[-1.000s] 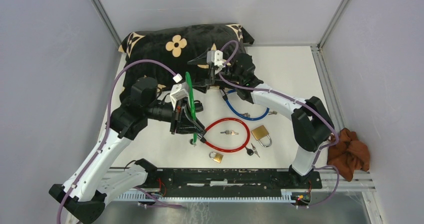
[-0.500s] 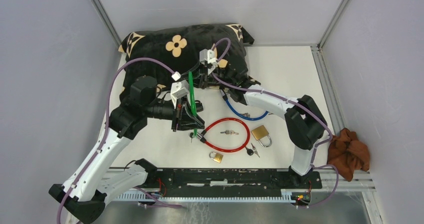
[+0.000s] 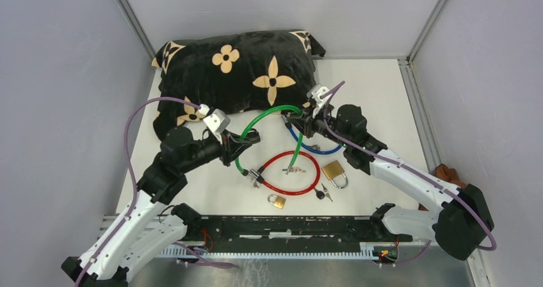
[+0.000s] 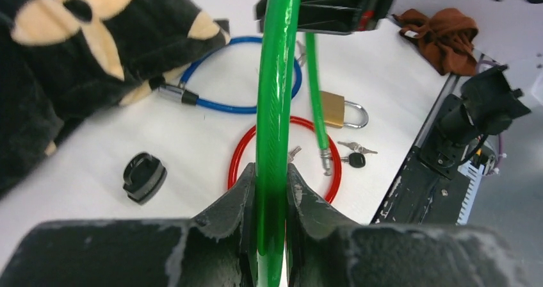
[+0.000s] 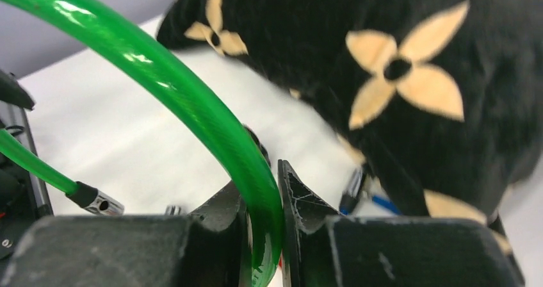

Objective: Lock with the key
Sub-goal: Lock the lock.

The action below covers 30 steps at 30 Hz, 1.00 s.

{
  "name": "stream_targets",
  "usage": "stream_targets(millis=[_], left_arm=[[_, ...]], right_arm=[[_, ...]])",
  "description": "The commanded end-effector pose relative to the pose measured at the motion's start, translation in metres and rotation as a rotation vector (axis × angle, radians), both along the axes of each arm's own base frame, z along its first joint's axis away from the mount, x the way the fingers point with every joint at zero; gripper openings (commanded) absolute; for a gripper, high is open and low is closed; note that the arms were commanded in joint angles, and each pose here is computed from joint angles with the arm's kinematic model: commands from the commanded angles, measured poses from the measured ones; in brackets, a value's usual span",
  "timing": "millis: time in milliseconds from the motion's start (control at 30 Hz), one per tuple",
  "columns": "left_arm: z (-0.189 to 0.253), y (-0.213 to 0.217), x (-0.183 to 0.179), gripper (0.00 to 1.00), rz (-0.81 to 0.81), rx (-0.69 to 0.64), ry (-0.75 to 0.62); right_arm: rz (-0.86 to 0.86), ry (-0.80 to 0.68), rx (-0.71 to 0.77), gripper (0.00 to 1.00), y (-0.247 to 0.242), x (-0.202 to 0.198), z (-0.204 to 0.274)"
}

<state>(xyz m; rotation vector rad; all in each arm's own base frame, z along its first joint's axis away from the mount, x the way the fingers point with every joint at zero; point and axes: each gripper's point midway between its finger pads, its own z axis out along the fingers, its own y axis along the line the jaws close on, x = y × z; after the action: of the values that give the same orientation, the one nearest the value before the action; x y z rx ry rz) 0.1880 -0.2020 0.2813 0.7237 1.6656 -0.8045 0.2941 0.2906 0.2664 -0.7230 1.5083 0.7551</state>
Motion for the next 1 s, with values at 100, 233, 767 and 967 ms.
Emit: stream_targets(millis=[100,233,767,967], left_arm=[[-0.052,-0.011,0.022,0.23,0.092,-0.083,0.163],[-0.052,-0.025,0.006,0.32,-0.041,-0.138,0.13],[-0.047,-0.016,0.008,0.37,0.019,-0.204,0.078],[-0.026,-0.016,0.004,0.45,0.0,-0.233,0.039]], right_arm=[[-0.113,-0.009,0.166,0.0,-0.029,-0.012,0.055],[-0.038,-0.06,0.206,0.0,-0.024,-0.026,0.086],[-0.037,-0.147,0.163,0.0,-0.024,-0.023,0.114],[-0.009,-0.158,0.139,0.0,-0.019,-0.023,0.112]])
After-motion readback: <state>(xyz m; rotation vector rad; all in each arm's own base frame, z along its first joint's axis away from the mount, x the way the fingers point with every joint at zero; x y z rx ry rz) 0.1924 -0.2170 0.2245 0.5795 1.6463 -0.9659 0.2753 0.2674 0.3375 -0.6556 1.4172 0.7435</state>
